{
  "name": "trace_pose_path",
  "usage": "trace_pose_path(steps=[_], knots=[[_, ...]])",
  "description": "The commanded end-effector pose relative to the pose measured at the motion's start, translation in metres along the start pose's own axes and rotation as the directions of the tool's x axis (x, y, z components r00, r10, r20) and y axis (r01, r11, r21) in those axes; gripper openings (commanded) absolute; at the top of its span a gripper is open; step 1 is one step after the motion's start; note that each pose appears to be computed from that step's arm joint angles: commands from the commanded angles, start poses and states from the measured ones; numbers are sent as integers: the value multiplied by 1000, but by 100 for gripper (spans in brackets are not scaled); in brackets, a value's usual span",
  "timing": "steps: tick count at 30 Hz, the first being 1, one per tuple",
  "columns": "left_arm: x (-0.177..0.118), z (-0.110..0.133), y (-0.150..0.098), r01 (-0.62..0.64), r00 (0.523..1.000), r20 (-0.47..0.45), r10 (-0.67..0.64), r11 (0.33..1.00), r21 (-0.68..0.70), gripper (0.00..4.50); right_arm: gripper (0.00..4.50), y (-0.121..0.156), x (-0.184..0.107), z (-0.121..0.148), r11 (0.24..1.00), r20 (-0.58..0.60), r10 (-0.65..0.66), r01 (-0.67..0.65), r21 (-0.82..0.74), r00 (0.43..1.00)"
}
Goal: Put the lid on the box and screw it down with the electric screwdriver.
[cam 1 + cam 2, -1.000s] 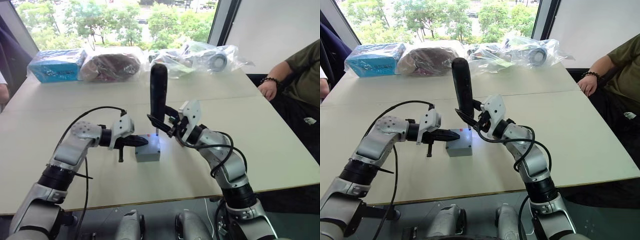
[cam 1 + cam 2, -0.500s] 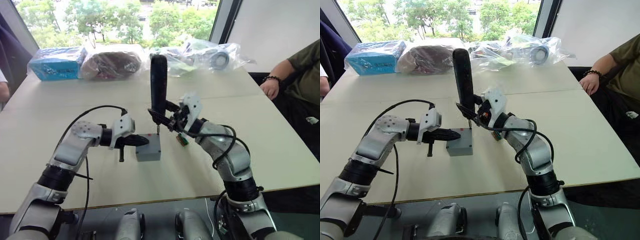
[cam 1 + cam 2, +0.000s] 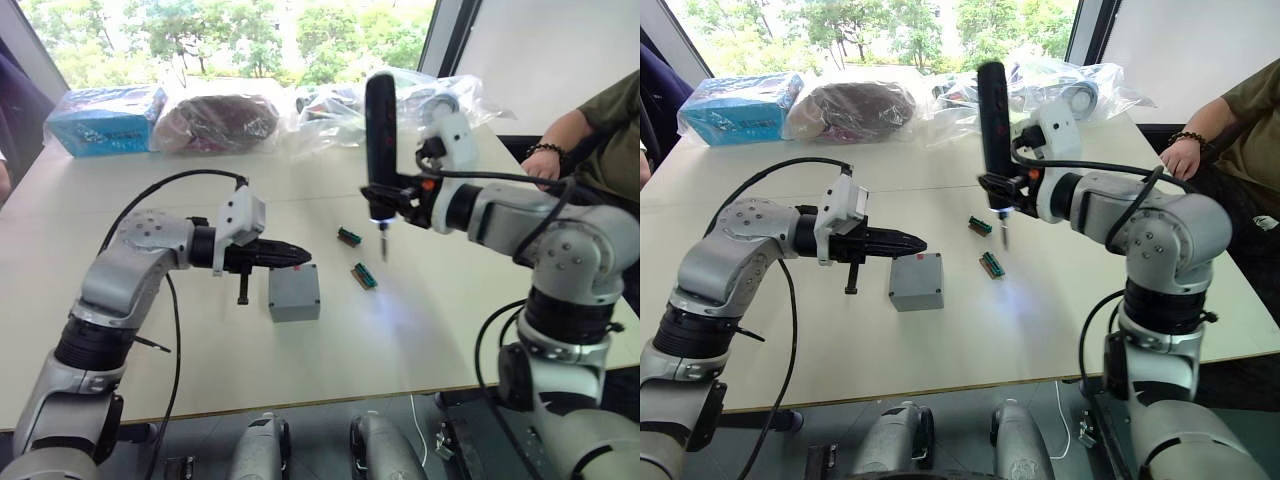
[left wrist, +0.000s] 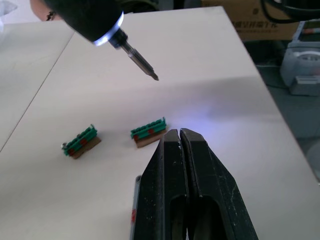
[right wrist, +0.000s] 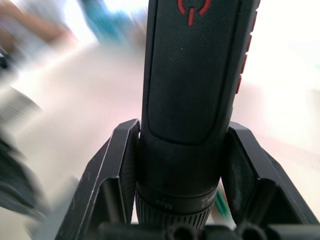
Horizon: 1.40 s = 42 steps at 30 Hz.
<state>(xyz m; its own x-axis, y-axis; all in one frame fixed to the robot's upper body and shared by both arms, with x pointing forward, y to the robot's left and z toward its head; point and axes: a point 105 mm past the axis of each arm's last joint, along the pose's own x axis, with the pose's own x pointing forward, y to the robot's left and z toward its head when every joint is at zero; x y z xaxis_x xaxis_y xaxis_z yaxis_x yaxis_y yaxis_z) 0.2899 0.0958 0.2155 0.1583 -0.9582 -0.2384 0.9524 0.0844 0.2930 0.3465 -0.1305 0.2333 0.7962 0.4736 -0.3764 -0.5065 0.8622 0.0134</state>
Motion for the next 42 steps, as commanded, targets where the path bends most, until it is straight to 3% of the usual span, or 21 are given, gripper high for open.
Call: trace_pose_path(steps=[1, 5, 10, 21, 22, 23, 27, 28, 29, 32, 34, 36, 38, 42], knots=[[-9, 25, -1, -19, 999, 39, 16, 998, 68, 0, 178, -21, -1, -7, 994, -99, -102, 106, 26, 990], [-14, 29, 0, -44, 998, 46, 40, 996, 75, 0, 178, -46, 7, -43, 976, -307, -202, 217, 13, 930], [-18, 31, 5, -85, 996, 42, 82, 992, 89, 0, 178, -59, 11, -72, 967, -481, -206, 253, 36, 852], [-20, 29, 4, -107, 994, 36, 104, 991, 79, 0, 178, -70, 16, -92, 949, -603, -214, 309, 58, 768], [-20, 28, 4, -107, 994, 34, 105, 991, 76, 0, 278, -71, 16, -93, 946, -605, -219, 318, 61, 766], [-19, 26, 3, -107, 994, 31, 105, 992, 72, 0, 286, -72, 16, -93, 945, -605, -220, 322, 64, 765], [-18, 17, 3, -114, 993, 20, 113, 993, 39, 0, 440, -69, 15, -82, 952, -566, -213, 300, 65, 796], [-18, 15, 3, -116, 993, 15, 116, 993, 34, 0, 446, -68, 14, -78, 955, -553, -217, 293, 51, 804], [-19, 13, 3, -120, 993, 10, 119, 992, 29, 0, 446, -67, 13, -72, 957, -534, -236, 289, 16, 812], [-24, 2, 6, -151, 988, -28, 152, 988, 14, 0, 446, -60, 11, -33, 951, -328, -294, 241, -194, 898], [-34, -15, 8, -189, 979, -85, 187, 982, -8, 0, 446, -32, 12, 10, 931, -57, -169, 140, -336, 984], [-43, -33, 7, -209, 969, -139, 203, 977, -36, 0, 446, -7, 9, 27, 908, 86, -23, 57, -414, 996], [-46, -46, 6, -215, 963, -178, 204, 975, -47, 0, 446, 4, 9, 25, 887, 122, 55, 7, -461, 991], [-48, -75, 0, -205, 949, -256, 183, 977, -63, 0, 348, 29, 13, 3, 851, 119, 207, -118, -511, 971]])
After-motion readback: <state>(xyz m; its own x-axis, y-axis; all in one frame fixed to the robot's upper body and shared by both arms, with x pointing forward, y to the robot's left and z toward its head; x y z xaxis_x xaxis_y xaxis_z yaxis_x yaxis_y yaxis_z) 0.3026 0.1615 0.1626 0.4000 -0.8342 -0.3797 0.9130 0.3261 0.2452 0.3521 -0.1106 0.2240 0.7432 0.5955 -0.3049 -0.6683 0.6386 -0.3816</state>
